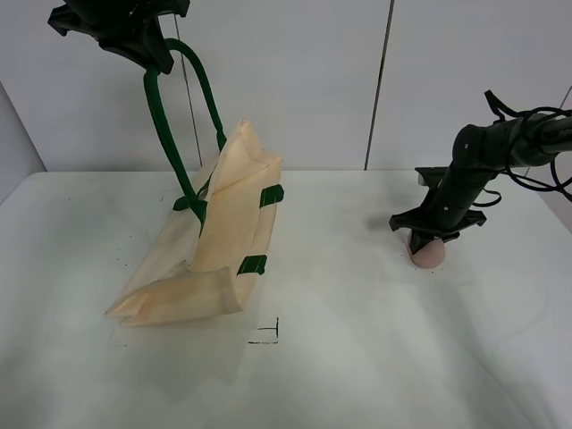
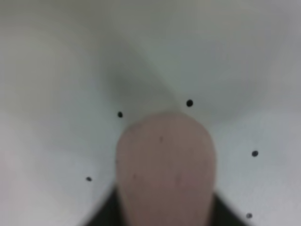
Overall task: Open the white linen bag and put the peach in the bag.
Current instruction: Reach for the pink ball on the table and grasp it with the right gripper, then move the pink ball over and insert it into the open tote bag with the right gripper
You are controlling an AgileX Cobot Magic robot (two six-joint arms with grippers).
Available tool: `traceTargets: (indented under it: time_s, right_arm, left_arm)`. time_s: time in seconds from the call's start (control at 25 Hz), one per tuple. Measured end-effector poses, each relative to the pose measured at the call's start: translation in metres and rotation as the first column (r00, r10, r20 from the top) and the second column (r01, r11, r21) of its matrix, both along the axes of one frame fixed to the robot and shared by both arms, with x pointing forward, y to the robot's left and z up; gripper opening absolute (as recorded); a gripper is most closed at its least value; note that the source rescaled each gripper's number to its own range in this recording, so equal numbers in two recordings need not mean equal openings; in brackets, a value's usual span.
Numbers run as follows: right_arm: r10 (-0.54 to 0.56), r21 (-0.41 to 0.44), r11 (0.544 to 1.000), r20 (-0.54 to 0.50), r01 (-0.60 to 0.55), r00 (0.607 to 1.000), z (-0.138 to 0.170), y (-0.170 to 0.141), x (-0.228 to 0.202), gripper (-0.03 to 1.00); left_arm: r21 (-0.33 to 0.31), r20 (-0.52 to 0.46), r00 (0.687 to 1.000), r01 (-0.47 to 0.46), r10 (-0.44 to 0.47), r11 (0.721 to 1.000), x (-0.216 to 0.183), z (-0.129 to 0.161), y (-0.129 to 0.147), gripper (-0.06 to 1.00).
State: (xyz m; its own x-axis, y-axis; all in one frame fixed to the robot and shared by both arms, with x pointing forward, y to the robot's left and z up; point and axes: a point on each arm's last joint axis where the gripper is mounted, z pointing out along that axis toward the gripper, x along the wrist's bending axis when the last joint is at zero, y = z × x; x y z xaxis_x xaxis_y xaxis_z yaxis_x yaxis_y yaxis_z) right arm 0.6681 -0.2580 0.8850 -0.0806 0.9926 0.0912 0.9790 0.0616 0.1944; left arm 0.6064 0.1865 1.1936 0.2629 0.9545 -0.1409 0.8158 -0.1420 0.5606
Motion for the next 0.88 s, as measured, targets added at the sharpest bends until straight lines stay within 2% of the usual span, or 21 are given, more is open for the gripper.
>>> traceTargets:
  time_s: [0.08, 0.2, 0.44, 0.56, 0.72, 0.88]
  right_arm:
    - [-0.005, 0.016, 1.0, -0.005, 0.005, 1.0, 0.007, 0.001, -0.001, 0.01]
    - [0.011, 0.044, 0.999, 0.021, -0.012, 1.0, 0.026, 0.004, -0.003, 0.0]
    - [0.063, 0.143, 0.985, 0.216, -0.096, 0.974, 0.106, 0.021, -0.014, 0.0]
    - [0.114, 0.19, 0.966, 0.286, -0.173, 0.951, 0.132, 0.045, -0.024, 0.0]
    - [0.186, 0.249, 0.929, 0.321, -0.273, 0.929, 0.148, 0.09, -0.034, 0.0]
    - [0.269, 0.268, 0.88, 0.401, -0.393, 0.875, 0.172, 0.141, -0.041, 0.0]
  left_arm:
    - [0.0, 0.0, 1.0, 0.0, 0.0, 1.0, 0.0, 0.0, 0.0, 0.0]
    - [0.0, 0.0, 1.0, 0.0, 0.0, 1.0, 0.0, 0.0, 0.0, 0.0]
    - [0.0, 0.0, 1.0, 0.0, 0.0, 1.0, 0.0, 0.0, 0.0, 0.0]
    - [-0.001, 0.002, 1.0, 0.0, 0.0, 1.0, -0.001, 0.001, 0.0, 0.0]
    - [-0.003, 0.01, 1.0, 0.0, 0.0, 1.0, -0.003, 0.004, 0.001, 0.0]
    - [-0.007, 0.024, 1.0, 0.0, 0.0, 1.0, -0.007, 0.009, 0.002, 0.0]
